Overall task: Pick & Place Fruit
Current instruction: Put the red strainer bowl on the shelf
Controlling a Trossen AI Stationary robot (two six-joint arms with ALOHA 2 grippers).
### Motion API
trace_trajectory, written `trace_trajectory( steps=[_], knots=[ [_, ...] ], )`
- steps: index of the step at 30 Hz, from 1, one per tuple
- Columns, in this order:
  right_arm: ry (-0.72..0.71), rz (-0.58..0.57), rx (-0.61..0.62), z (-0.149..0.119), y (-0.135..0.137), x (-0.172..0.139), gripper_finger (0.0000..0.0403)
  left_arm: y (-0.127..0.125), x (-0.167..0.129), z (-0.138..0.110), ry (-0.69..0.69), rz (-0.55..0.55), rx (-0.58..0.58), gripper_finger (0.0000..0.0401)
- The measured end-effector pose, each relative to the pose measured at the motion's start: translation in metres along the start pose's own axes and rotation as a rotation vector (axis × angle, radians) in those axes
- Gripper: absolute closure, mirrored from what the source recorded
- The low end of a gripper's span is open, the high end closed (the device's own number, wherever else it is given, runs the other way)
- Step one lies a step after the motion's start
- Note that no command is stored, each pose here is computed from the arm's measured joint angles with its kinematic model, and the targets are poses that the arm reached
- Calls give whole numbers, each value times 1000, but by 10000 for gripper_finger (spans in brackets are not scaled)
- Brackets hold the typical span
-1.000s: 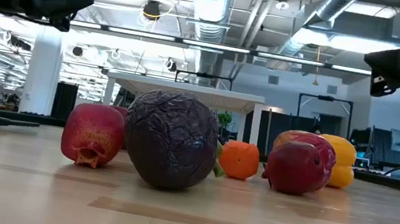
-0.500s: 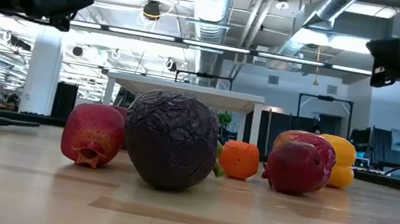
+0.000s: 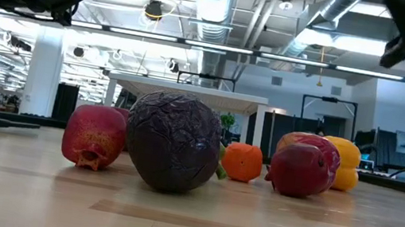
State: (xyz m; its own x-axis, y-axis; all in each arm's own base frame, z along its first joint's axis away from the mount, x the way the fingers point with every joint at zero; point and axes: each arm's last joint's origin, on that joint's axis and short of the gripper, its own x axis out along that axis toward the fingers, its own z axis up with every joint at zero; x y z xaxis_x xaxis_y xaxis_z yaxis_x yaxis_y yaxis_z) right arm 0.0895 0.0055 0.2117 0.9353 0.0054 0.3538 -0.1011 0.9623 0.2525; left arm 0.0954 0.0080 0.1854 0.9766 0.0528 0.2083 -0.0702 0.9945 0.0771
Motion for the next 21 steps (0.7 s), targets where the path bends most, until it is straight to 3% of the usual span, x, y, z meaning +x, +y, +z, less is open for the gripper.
trace_trajectory(
  steps=[6,13,17,21],
  knots=[
    [301,-181,78,26,5,15,361,1,0,1,-13,36,9,397],
    [793,-296,72,56,17,56,277,2,0,1,-13,61,-49,397],
    [1100,-219,143,64,29,84,205,3,0,1,-12,92,-52,397],
    [1401,-46,204,41,45,118,153,3,0,1,-10,96,-52,397]
  ],
)
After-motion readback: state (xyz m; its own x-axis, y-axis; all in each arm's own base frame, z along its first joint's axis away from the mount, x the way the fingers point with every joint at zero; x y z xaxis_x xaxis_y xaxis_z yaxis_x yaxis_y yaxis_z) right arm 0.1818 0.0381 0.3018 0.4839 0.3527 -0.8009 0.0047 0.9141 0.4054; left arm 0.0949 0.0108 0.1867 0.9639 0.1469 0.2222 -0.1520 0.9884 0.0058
